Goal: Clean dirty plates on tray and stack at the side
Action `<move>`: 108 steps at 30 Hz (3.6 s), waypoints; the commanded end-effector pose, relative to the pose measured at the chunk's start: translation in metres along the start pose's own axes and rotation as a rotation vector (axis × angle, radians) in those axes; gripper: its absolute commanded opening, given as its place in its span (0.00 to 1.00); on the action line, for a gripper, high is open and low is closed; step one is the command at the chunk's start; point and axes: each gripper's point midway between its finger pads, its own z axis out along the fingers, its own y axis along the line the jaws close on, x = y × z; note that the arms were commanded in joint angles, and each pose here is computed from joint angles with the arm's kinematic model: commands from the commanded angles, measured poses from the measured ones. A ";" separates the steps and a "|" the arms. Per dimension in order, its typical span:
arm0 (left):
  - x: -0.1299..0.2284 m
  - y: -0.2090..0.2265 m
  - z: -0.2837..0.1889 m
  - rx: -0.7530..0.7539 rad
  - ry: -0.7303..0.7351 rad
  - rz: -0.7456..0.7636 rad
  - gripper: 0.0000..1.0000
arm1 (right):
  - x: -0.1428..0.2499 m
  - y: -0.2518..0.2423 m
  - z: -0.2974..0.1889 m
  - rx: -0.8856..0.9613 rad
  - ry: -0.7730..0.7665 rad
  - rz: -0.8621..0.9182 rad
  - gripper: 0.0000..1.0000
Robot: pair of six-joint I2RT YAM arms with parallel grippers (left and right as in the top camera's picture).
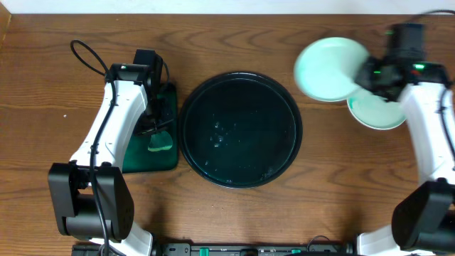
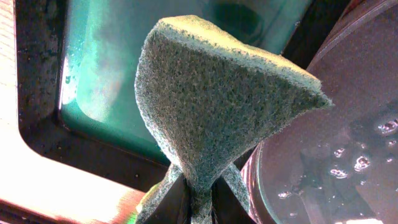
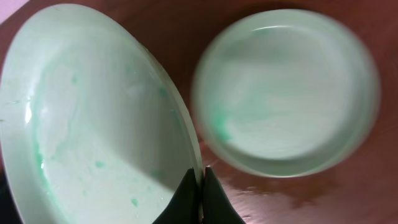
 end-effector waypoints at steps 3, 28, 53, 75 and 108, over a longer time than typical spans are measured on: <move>-0.007 0.001 -0.005 -0.002 -0.028 0.012 0.12 | -0.016 -0.069 0.017 0.079 0.034 0.159 0.01; -0.016 -0.003 -0.005 0.011 -0.065 0.010 0.12 | 0.027 -0.136 0.113 0.156 0.282 0.287 0.18; -0.038 0.022 0.044 -0.160 -0.033 -0.010 0.15 | -0.004 -0.156 0.045 0.319 0.115 0.253 0.01; -0.033 0.021 0.044 -0.152 -0.011 -0.008 0.15 | 0.027 -0.110 0.123 0.169 0.258 0.062 0.01; -0.037 0.019 0.045 -0.144 -0.025 -0.010 0.72 | 0.020 -0.114 0.105 0.276 0.279 0.044 0.26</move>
